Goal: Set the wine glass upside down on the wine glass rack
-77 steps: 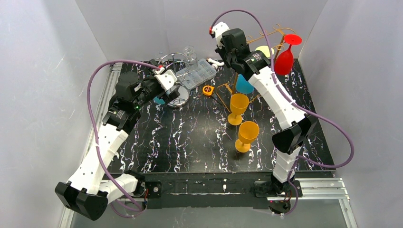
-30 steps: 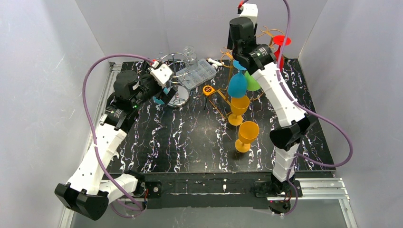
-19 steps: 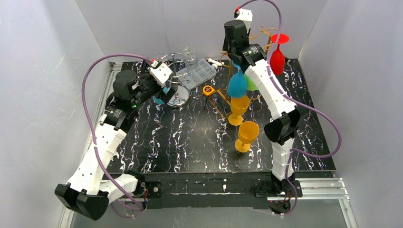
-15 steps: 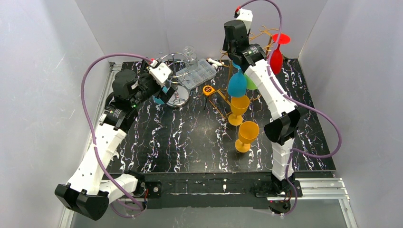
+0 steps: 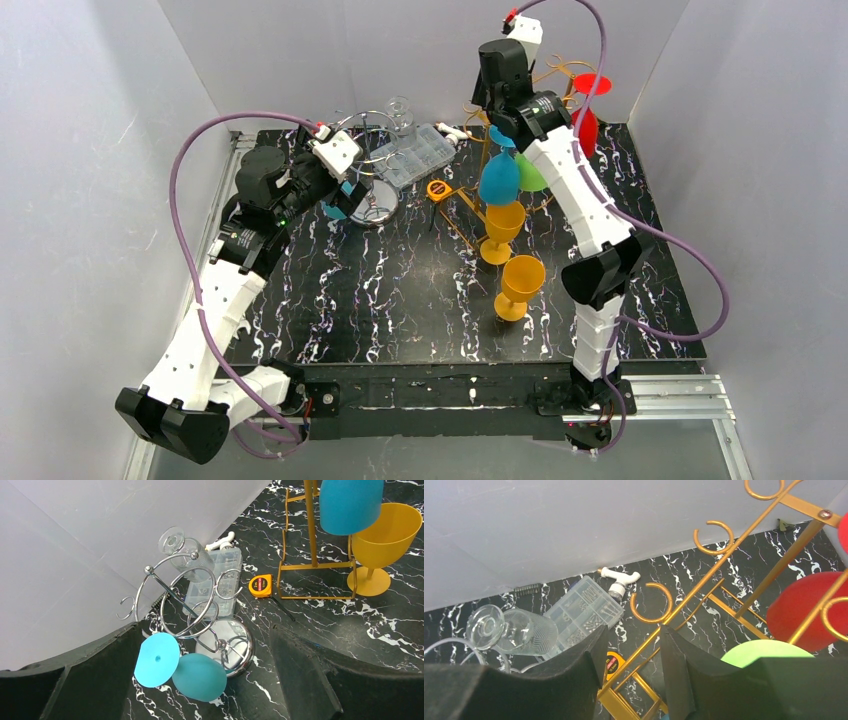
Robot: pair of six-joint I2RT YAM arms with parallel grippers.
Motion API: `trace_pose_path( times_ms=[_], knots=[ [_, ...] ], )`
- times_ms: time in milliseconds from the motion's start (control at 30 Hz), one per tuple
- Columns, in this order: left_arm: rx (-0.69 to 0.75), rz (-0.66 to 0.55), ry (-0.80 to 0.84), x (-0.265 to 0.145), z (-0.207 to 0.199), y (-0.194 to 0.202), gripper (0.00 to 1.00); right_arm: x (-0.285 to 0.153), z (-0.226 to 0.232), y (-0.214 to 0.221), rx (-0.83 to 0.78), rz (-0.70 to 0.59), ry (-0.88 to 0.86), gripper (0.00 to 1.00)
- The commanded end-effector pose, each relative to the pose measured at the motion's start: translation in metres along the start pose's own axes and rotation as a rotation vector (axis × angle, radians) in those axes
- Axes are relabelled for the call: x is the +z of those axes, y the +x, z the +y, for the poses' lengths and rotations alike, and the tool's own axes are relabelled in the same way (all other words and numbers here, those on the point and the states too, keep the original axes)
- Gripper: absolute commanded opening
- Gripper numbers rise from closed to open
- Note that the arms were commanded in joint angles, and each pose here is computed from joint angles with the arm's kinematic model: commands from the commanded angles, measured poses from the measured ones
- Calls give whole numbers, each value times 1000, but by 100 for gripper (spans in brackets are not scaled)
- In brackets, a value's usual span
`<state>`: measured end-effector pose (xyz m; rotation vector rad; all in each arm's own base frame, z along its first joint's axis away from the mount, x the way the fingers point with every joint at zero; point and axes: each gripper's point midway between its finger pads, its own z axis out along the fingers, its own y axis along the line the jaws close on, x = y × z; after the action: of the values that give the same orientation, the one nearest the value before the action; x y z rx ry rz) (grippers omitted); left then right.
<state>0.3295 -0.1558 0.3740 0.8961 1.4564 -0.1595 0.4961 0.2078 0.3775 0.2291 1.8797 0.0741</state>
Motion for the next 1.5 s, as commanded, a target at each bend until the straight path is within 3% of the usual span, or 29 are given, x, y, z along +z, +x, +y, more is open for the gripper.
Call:
trace_pose_path(
  times_ms=[0, 467, 933, 1467],
  knots=[
    [-7, -33, -22, -7, 7, -15, 98, -28, -7, -38, 91, -72, -14, 52],
    [3, -25, -29, -7, 9, -15, 98, -4, -2, 10, 75, 40, 14, 50],
    [5, -32, -40, -9, 11, -17, 98, 4, -15, -3, 75, 18, 22, 33],
    [24, -37, -54, -12, 13, -17, 98, 27, -6, 19, 60, 87, -26, 30]
  ],
)
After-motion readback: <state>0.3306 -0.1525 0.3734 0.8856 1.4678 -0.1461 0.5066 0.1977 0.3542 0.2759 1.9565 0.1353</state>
